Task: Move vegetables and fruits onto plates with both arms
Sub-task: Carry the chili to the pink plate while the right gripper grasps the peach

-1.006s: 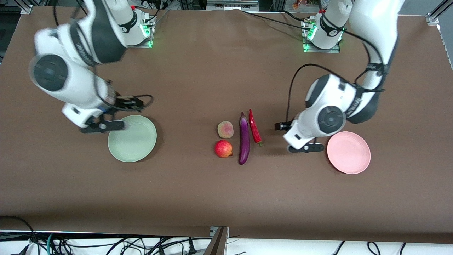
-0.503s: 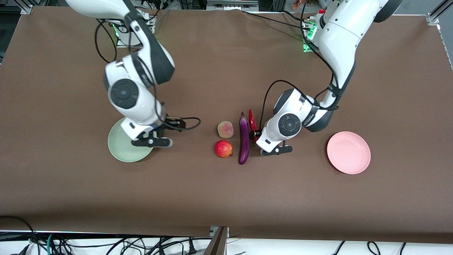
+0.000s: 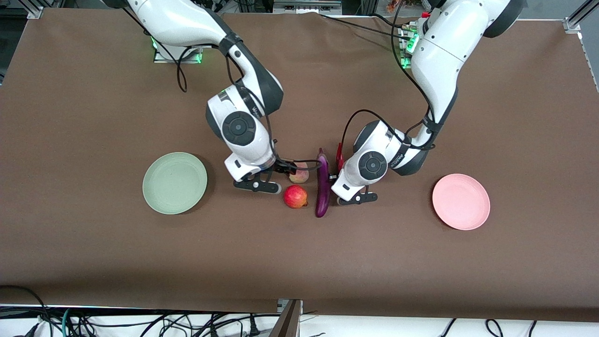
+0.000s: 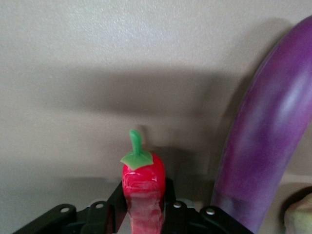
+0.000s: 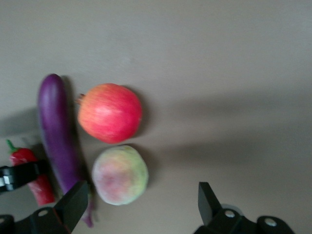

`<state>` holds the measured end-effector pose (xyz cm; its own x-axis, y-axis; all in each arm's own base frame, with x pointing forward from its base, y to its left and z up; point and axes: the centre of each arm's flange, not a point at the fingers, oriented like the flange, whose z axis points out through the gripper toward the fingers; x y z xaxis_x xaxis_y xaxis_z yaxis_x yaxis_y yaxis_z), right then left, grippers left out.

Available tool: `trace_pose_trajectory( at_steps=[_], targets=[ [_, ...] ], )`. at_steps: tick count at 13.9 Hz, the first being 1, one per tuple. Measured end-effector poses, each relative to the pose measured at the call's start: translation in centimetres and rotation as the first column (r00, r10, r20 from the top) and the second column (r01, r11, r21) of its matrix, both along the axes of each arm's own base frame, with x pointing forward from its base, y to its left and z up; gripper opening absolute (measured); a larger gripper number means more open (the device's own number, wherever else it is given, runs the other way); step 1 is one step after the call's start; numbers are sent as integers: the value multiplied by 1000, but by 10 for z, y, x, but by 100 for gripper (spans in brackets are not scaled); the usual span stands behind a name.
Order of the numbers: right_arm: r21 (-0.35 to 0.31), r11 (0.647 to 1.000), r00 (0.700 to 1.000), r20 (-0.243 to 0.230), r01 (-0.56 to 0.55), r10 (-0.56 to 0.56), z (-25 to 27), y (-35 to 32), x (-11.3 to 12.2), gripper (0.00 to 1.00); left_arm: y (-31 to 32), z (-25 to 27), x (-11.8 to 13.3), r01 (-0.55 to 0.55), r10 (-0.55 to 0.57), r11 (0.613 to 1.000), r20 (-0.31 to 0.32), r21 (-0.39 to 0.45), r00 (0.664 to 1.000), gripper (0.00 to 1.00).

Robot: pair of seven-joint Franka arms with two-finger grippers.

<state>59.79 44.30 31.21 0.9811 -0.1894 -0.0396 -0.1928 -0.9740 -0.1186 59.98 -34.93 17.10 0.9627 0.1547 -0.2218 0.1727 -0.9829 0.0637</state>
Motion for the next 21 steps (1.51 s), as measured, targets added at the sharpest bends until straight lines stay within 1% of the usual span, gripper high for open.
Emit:
trace_pose_trajectory(
  at_steps=[1,3,5,8,10,12,14,15,17,19,20,21],
  targets=[
    [14,1000,1000,13,23,-23,0,4,1,100,2,1,2,-4,4,1000,3,0,1000,30],
    [34,998,998,33,56,-57,-5,9,2,100,12,13,11,-17,17,1000,0,9,1000,30],
    [37,997,997,32,73,-74,-16,16,-1,100,38,46,27,-21,22,999,-20,28,1000,30],
    [37,997,997,27,73,-74,-30,37,-17,100,107,101,52,51,-50,998,-22,42,999,30],
    [28,998,998,36,54,-55,-41,52,-31,100,164,113,67,136,-135,989,-21,51,991,30],
    [5,999,998,55,39,-39,-58,57,-40,100,222,110,79,232,-231,970,-19,70,973,30],
    [-15,999,998,62,29,-28,-75,56,-41,100,271,104,84,309,-308,948,-26,81,951,30],
    [-19,999,997,67,30,-29,-83,54,-40,100,290,99,87,346,-345,933,-25,102,938,30],
    [-23,999,997,70,37,-35,-97,52,-40,100,315,83,94,406,-410,902,-10,148,912,30],
    [-26,999,997,67,41,-39,-105,52,-40,100,327,62,95,430,-433,892,-14,141,901,31],
    [-23,999,997,69,42,-41,-106,52,-40,98,328,56,95,435,-437,890,-15,136,899,33],
    [-21,999,997,71,44,-42,-107,53,-40,98,327,54,95,439,-441,889,-15,133,897,41]
  ],
)
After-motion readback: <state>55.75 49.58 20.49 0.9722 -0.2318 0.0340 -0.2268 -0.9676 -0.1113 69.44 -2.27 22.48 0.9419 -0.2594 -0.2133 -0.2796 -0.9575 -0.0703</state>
